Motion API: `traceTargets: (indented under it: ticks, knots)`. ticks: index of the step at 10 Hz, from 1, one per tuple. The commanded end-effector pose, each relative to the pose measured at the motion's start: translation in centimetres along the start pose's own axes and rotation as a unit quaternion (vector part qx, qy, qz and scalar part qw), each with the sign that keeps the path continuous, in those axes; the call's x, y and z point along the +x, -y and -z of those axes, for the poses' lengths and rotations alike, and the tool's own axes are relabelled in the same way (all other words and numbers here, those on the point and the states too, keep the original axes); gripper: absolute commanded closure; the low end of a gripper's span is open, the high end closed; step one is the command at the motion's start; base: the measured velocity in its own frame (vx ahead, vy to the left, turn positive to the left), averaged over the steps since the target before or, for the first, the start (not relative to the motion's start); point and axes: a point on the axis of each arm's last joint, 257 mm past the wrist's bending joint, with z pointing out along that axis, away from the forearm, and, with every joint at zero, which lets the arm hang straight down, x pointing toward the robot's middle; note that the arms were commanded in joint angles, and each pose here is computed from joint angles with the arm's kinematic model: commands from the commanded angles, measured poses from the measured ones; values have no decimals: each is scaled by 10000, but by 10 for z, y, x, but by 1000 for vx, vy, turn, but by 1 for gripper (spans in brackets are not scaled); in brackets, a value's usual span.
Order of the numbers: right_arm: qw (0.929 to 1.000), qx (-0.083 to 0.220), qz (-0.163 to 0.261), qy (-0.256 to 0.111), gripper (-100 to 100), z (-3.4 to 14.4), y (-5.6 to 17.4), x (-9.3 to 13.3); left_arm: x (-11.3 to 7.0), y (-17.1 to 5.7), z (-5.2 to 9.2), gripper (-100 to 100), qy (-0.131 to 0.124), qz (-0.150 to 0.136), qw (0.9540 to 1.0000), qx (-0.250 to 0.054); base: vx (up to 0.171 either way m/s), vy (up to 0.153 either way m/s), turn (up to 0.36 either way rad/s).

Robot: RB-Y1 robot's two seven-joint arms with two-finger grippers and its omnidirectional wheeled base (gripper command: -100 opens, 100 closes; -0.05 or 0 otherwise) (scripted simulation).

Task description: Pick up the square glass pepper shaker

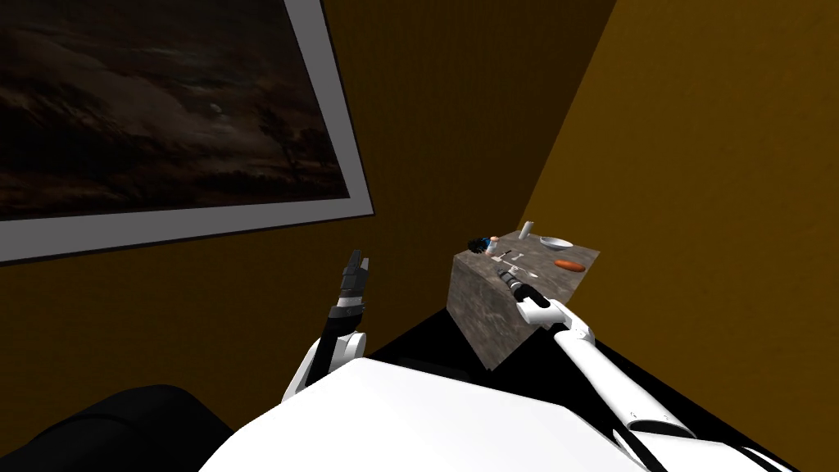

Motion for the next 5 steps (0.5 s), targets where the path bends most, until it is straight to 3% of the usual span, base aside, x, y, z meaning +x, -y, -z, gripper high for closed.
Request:
traceTargets:
  ticks: [1,2,4,5]
  knots:
    - [9995,247,162,-85,-100,-3,20,2,0,0,0,0,0,0,10000,0,-26,12,116]
    - [9980,417,469,-111,-100,-10,25,-12,0,0,0,0,0,0,10000,0,-42,17,157]
    - [9971,581,463,-178,-100,-9,43,-6,0,0,0,0,0,0,10000,0,-24,8,36]
    - [9938,787,752,-217,-100,-14,52,-19,0,0,0,0,0,-1,10000,-1,-24,15,137]
